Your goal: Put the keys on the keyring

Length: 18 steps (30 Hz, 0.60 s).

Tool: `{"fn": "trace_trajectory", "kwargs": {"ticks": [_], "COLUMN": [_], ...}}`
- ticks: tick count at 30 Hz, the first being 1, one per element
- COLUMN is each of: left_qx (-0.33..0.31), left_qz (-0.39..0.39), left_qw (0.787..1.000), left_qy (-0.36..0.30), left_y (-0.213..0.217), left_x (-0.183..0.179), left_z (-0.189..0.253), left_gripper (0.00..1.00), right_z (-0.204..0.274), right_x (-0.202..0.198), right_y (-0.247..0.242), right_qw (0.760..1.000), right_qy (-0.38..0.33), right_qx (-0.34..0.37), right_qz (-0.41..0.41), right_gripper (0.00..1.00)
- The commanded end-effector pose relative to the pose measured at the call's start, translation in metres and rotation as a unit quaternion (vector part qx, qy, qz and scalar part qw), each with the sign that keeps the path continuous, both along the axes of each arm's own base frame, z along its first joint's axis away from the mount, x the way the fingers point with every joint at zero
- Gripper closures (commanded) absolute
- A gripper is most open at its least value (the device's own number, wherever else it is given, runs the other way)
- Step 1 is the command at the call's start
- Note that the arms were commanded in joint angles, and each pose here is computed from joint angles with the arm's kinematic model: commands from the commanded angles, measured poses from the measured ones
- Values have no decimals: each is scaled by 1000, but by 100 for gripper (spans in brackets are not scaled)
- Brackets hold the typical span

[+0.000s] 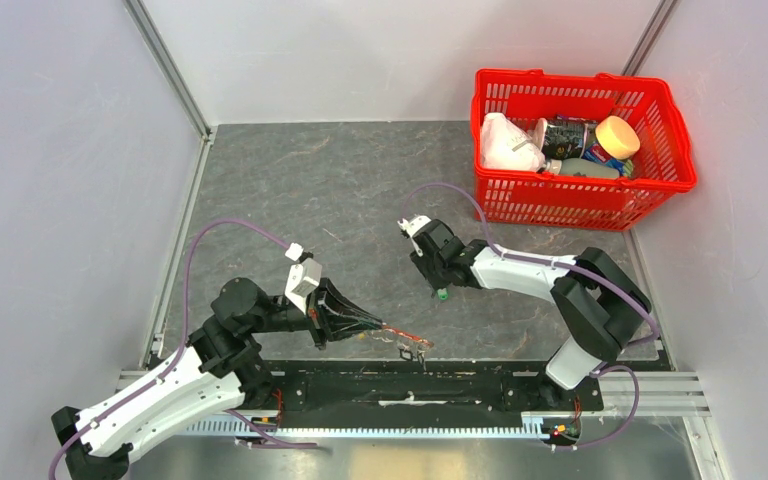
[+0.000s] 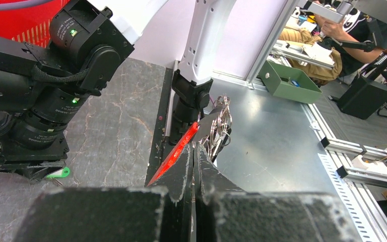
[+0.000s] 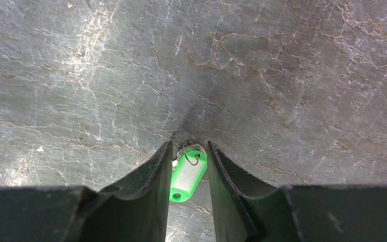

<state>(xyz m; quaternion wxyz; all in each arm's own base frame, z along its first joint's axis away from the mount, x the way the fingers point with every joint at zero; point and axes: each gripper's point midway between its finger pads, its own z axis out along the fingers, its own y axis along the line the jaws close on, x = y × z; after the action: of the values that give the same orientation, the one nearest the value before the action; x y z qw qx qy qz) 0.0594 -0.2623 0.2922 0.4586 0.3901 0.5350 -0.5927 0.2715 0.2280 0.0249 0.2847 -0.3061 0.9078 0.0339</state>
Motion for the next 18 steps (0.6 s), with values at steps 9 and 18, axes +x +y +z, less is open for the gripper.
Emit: {"fn": "trace_trajectory", "kwargs": {"ticks": [9, 18], "left_qx": [-24, -24], "left_qz": [-1, -2], "left_qw": [1000, 1000], "left_qy": [-11, -12], "left_y": [1, 1], "left_x": [-2, -3], "left_z": [13, 13], "left_gripper": [98, 98], "right_z": [11, 9], "right_x": [15, 7], "right_y": [1, 2], "right_qw": [1000, 1000], "right_qy": [-13, 12], "right_qx": [11, 22], "right_qz": [-13, -8], "right_gripper": [71, 89]}}
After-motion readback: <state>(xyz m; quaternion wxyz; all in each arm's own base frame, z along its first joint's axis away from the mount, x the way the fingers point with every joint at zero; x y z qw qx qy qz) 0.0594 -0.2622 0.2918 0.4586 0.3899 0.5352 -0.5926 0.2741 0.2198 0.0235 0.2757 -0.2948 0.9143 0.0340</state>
